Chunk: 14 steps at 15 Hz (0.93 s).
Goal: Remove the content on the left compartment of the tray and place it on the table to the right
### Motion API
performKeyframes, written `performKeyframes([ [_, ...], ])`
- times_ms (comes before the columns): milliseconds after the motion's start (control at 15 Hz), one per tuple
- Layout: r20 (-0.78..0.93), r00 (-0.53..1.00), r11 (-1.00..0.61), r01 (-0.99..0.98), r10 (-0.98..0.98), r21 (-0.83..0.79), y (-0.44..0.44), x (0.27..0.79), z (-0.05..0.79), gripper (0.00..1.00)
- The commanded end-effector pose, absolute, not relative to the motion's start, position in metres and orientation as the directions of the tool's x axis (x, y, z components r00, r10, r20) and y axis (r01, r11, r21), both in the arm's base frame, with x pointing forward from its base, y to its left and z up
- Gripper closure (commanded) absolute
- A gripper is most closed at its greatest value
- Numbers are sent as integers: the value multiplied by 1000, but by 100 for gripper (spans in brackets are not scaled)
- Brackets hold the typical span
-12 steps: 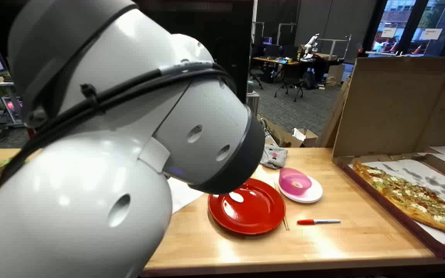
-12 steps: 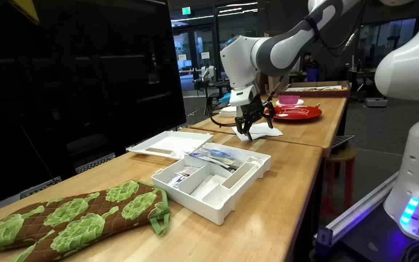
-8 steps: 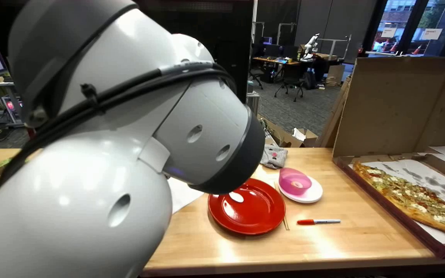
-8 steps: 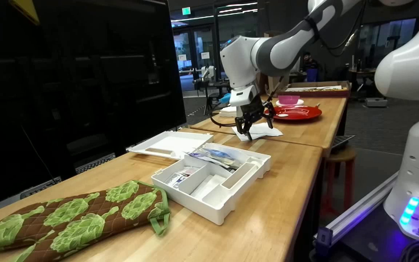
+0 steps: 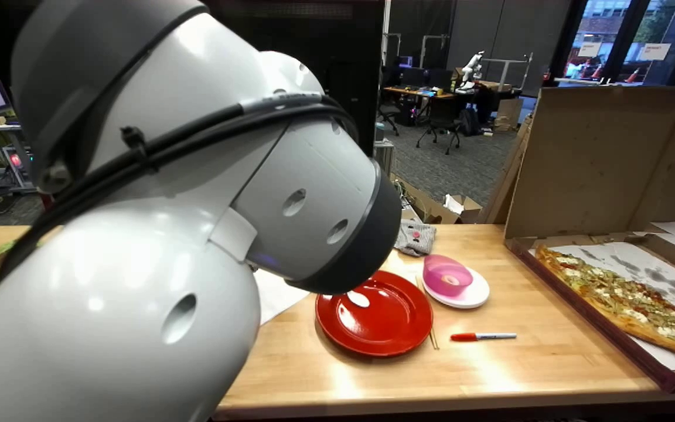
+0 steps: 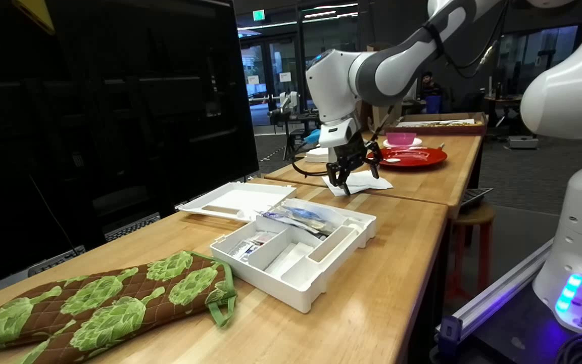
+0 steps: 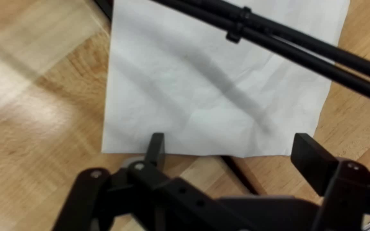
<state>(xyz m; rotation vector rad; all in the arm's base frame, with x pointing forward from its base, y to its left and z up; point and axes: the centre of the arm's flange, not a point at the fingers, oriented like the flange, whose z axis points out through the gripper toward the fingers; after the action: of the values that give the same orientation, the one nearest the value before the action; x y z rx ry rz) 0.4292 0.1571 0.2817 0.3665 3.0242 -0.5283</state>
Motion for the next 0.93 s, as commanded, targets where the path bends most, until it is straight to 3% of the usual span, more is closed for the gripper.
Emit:
performKeyframes([
  [0, -96, -978, 921, 209, 187, -329, 157, 428, 282, 0],
  [867, -241, -971, 962, 77, 13, -261, 204, 401, 346, 0],
])
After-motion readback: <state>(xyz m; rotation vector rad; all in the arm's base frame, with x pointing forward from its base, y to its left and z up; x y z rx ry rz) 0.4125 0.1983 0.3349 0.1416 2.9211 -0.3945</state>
